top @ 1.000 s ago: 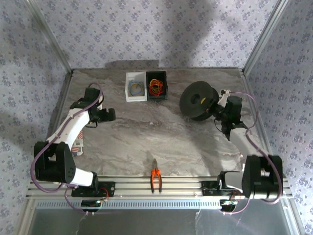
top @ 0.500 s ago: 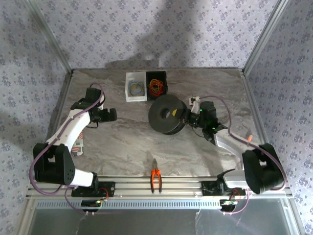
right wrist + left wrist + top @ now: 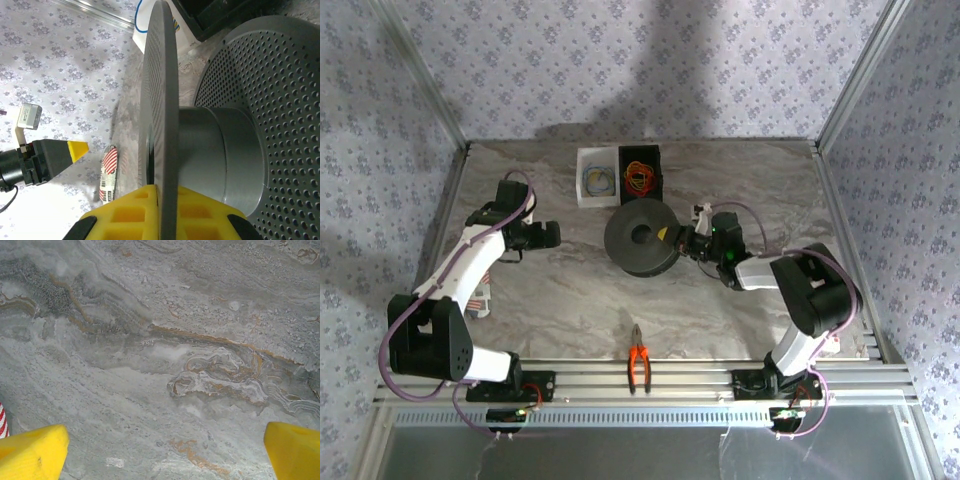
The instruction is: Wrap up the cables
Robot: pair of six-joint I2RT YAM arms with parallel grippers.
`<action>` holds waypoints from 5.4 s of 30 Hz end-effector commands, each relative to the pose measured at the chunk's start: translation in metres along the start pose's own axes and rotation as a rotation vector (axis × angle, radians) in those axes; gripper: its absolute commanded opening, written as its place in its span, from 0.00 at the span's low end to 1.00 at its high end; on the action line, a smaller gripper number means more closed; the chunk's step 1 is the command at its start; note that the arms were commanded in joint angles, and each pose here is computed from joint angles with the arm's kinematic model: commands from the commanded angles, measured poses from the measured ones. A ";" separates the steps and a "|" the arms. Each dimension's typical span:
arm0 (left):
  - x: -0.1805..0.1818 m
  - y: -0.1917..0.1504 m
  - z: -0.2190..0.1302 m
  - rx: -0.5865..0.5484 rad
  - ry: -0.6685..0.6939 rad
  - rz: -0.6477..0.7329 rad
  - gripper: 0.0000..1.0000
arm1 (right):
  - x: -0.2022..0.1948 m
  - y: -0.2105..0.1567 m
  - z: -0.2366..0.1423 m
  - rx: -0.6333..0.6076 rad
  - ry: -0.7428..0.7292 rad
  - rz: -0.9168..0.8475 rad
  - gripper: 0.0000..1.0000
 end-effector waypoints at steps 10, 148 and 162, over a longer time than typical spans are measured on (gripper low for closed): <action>0.000 0.000 -0.004 -0.009 0.011 0.012 1.00 | -0.072 -0.051 0.002 0.141 -0.270 0.023 0.08; -0.187 0.090 -0.112 -0.709 -1.131 0.130 0.85 | 0.264 0.162 0.018 -0.085 0.488 -0.050 0.00; -0.186 0.093 -0.108 -0.747 -1.088 0.125 0.53 | 0.265 0.148 0.036 -0.087 0.556 0.052 0.00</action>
Point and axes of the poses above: each hand's point on the last joint's axis, 136 mm out from that joint toward the fingers, its own z axis out along the fingers, its own x axis along the line the jaws close on, y = z × x, the point moved 2 cm from there along -z, back along the fingers
